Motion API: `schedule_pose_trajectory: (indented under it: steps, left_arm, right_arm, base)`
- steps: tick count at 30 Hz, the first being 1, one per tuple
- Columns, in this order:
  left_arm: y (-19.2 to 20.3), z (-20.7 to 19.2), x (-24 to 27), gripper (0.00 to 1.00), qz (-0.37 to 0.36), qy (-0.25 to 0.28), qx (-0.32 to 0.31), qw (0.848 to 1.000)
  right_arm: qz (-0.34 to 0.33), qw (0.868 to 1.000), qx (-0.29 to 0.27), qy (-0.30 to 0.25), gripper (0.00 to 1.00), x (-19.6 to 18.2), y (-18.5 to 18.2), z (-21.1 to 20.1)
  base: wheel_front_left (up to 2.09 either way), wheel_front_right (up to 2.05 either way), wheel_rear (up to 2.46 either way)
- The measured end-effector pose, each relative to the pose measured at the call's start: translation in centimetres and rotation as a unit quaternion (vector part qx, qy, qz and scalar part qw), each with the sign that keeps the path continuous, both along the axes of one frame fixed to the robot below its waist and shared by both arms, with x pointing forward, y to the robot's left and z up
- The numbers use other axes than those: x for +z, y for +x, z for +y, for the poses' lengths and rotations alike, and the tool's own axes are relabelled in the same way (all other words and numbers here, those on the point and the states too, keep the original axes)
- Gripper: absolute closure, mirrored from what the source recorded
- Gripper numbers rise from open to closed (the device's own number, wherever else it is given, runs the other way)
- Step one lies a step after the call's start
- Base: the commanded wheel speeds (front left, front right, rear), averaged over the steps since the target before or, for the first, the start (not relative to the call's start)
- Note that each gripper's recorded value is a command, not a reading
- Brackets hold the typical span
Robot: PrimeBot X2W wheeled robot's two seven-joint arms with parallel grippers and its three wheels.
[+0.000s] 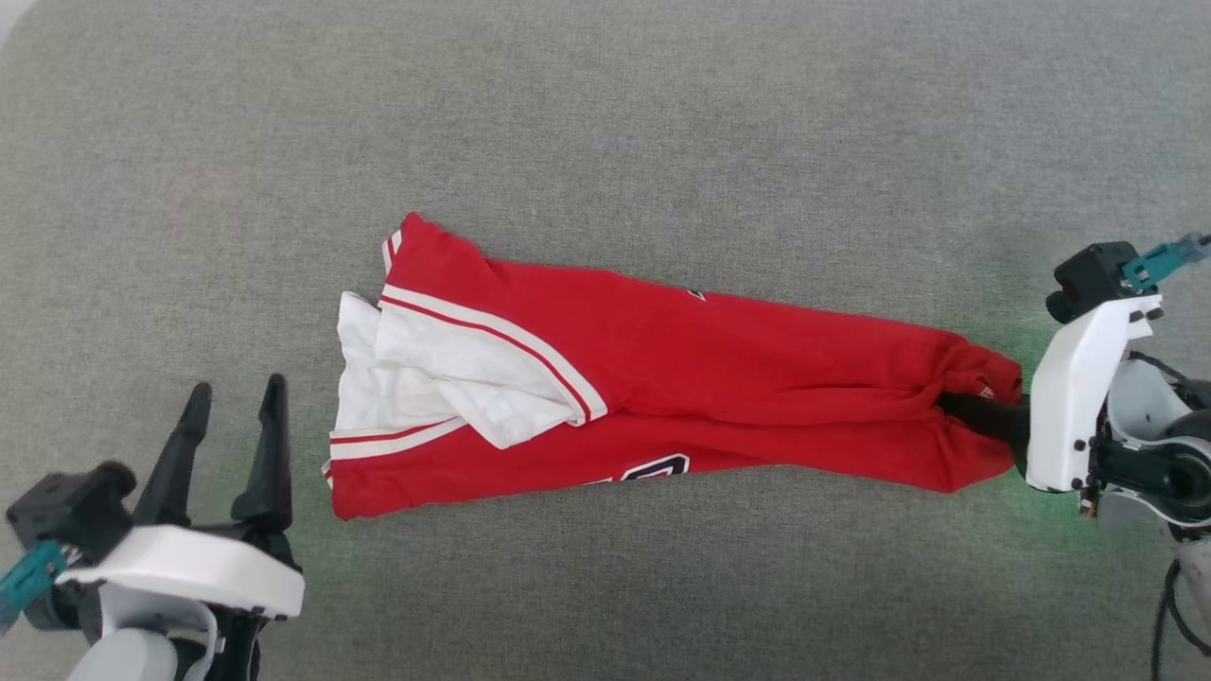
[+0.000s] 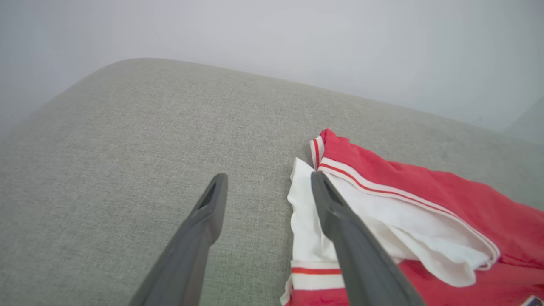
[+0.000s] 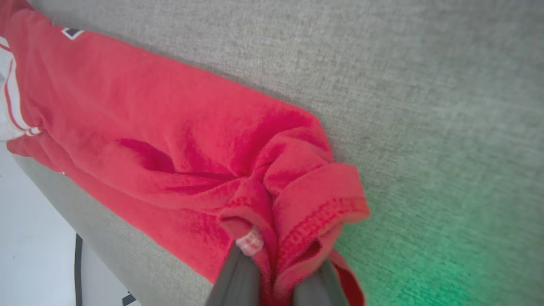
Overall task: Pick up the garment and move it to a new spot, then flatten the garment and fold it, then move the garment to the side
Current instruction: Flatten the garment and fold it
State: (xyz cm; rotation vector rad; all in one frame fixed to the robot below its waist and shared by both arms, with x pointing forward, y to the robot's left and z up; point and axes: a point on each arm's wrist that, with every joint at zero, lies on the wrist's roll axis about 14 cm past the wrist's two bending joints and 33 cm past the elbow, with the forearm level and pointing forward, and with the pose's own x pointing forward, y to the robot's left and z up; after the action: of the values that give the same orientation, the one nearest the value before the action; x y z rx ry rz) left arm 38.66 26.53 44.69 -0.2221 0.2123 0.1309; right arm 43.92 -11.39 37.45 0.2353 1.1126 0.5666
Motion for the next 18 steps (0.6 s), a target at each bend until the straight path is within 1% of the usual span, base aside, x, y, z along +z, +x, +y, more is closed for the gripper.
schedule_pose_trajectory:
  steps: [5, 9, 13, 18]
  left_arm:
    - [-0.9, 0.6, 0.5, 0.00, -0.028, -0.002, 0.015, 1.000]
    - [-1.4, 0.7, 0.5, 0.00, -0.043, -0.009, 0.024, 0.999]
    - [-1.7, 0.6, 0.7, 0.00, -0.057, -0.019, 0.028, 0.998]
    - [-1.7, 0.3, 0.5, 0.00, -0.065, -0.025, 0.027, 0.997]
  right_arm:
    - [-0.006, 0.999, -0.030, 0.015, 1.00, 0.9, 0.6, -1.4]
    - [-0.026, 0.997, -0.072, 0.002, 1.00, 1.9, 1.6, -4.6]
    - [-0.046, 0.991, -0.122, -0.028, 1.00, 2.7, 2.2, -9.2]
    - [-0.060, 0.978, -0.181, -0.085, 1.00, 3.5, 2.4, -15.4]
  base:
    - [0.00, 0.00, 0.00]
    - [0.00, 0.00, 0.00]
    - [0.00, 0.00, 0.00]
    - [0.00, 0.00, 0.00]
